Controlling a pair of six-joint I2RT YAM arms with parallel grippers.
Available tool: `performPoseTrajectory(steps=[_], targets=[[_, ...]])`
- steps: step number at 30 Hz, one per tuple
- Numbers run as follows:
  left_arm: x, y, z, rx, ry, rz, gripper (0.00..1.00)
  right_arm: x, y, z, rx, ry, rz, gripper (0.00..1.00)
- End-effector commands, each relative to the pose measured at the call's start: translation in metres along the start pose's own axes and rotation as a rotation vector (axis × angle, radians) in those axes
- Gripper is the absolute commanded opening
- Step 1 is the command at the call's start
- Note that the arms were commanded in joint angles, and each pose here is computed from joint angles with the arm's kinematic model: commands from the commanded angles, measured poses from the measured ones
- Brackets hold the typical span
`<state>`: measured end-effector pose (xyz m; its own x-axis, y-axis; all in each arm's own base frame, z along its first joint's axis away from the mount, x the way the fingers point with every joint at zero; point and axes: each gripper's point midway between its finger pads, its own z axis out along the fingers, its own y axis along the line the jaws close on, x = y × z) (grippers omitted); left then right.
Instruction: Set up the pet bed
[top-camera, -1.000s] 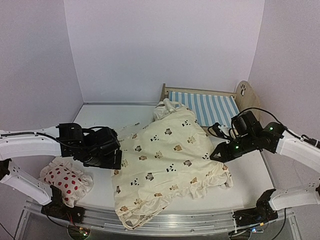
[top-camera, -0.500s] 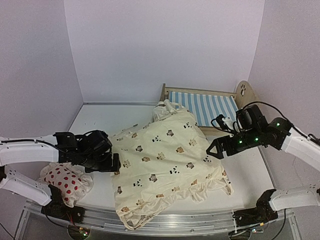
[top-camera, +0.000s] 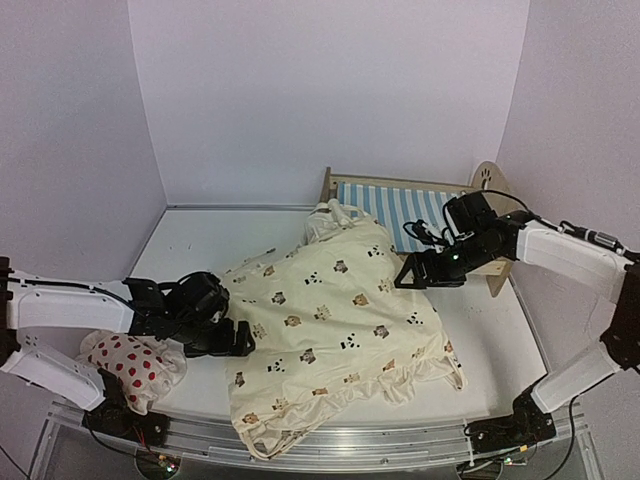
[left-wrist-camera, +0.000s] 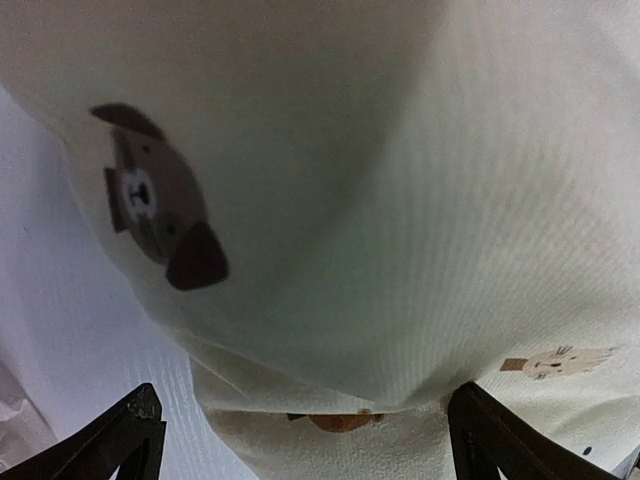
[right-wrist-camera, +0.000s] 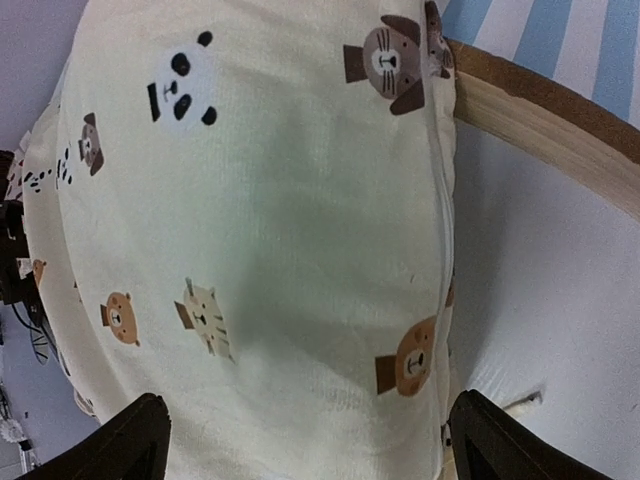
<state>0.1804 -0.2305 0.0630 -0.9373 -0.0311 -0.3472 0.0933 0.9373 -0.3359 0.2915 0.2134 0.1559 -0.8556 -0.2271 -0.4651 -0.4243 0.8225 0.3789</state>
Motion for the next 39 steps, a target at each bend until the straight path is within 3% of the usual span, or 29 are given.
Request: performPoseTrajectory(steps=[1,5,9,11,16,18,27,32,39], targets=[[0.01,-0.02,0.012,0.11,0.064,0.036,0.99,-0.016,0.019,0.014,-0.169,0.01,-0.007,0.98],[0.015,-0.022,0.024,0.118,0.093,0.045,0.97,-0.013,0.017,0.03,-0.198,0.05,0.015,0.92],[0.02,-0.026,0.035,0.141,0.115,0.048,0.87,-0.01,0.021,0.038,-0.239,0.073,0.039,0.69],[0.017,-0.032,0.038,0.169,0.106,0.06,0.67,-0.01,0.022,0.038,-0.249,0.077,0.049,0.54],[0.002,-0.051,0.02,0.236,0.052,0.092,0.03,-0.014,0.03,0.024,-0.268,0.045,0.057,0.07],[-0.009,-0.062,0.005,0.263,0.018,0.112,0.0,-0.02,0.036,0.01,-0.275,0.009,0.051,0.0],[-0.091,-0.156,-0.102,0.434,-0.234,0.285,0.0,-0.077,0.066,-0.084,-0.248,-0.272,-0.002,0.0],[-0.149,-0.212,-0.155,0.494,-0.403,0.374,0.0,-0.12,0.05,-0.139,-0.039,-0.482,-0.007,0.0],[-0.219,-0.277,-0.194,0.501,-0.598,0.455,0.0,-0.152,0.008,-0.2,0.301,-0.699,0.03,0.0]])
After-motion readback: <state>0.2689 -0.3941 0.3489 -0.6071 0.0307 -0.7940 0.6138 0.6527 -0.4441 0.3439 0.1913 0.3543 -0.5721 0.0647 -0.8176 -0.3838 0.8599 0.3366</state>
